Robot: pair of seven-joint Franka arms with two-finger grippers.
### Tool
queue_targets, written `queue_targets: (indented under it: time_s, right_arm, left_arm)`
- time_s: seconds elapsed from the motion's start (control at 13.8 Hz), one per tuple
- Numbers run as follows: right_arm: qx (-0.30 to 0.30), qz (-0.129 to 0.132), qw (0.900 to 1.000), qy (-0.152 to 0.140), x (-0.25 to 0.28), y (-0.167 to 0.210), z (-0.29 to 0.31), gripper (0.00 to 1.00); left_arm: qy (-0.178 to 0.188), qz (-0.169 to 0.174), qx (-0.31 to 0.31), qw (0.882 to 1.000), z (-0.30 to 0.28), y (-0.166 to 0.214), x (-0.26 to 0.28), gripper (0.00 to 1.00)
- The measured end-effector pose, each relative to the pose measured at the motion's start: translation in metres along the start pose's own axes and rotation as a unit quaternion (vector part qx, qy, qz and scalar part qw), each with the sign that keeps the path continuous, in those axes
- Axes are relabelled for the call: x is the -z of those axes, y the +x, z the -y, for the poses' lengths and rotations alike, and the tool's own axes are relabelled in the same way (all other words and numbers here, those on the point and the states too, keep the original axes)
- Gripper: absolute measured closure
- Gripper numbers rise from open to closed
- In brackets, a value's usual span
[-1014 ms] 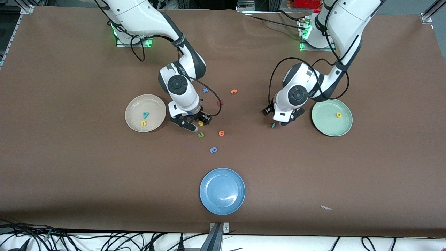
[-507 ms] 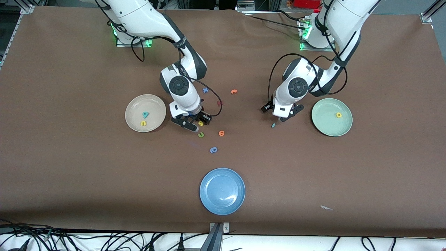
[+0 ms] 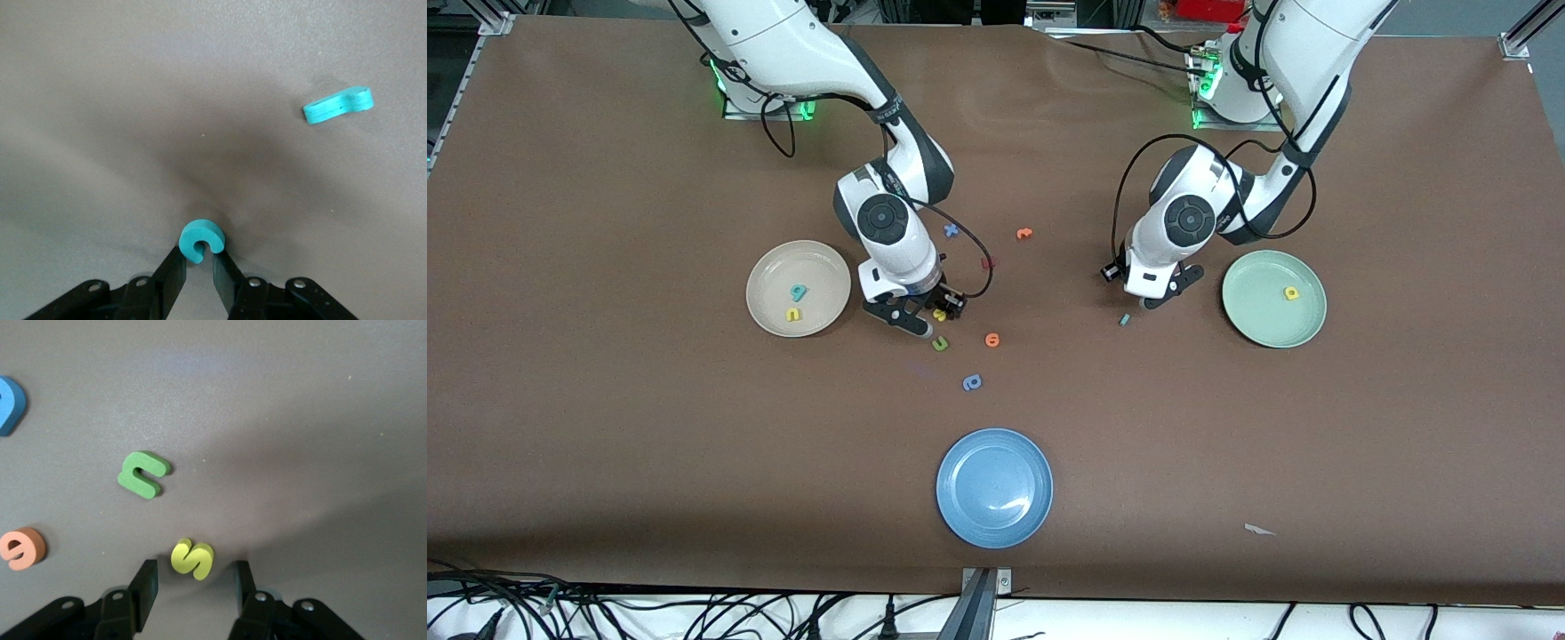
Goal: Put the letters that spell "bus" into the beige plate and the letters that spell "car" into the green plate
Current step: 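Grasp the cyan c with the left gripper while the right gripper grasps s, then place the yellow s in the cream plate while the left gripper carries c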
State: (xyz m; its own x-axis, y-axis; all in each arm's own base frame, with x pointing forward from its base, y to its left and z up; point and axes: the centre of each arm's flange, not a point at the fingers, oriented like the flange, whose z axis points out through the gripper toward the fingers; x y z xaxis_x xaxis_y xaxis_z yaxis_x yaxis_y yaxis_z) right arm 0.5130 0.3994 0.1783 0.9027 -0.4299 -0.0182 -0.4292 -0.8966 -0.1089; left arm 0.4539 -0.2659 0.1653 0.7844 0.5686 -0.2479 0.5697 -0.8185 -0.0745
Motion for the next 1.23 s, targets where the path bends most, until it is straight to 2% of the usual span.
queue_targets:
  time_s: [0.51,0.72,0.8,0.87,1.23]
  right_arm:
    - [-0.001,-0.003,1.0,0.0,-0.002,0.003,-0.002,0.47]
    - [-0.001,-0.004,1.0,-0.001,-0.001,0.004,-0.002,0.52]
    - [-0.001,-0.004,1.0,0.0,-0.001,0.004,-0.002,0.59]
    - [-0.001,-0.004,1.0,0.0,-0.001,0.004,-0.002,0.7]
    - [-0.001,-0.005,1.0,0.001,0.0,0.004,-0.002,0.73]
  left_arm:
    - [-0.001,-0.001,0.0,1.0,0.0,0.0,0.001,0.77]
    - [-0.004,-0.003,0.0,1.0,-0.001,0.001,0.005,0.78]
    - [-0.006,-0.005,0.002,1.0,-0.001,0.003,0.008,0.78]
    - [-0.01,-0.007,0.003,1.0,-0.002,0.005,0.011,0.78]
    - [-0.014,-0.011,0.004,1.0,-0.004,0.008,0.02,0.76]
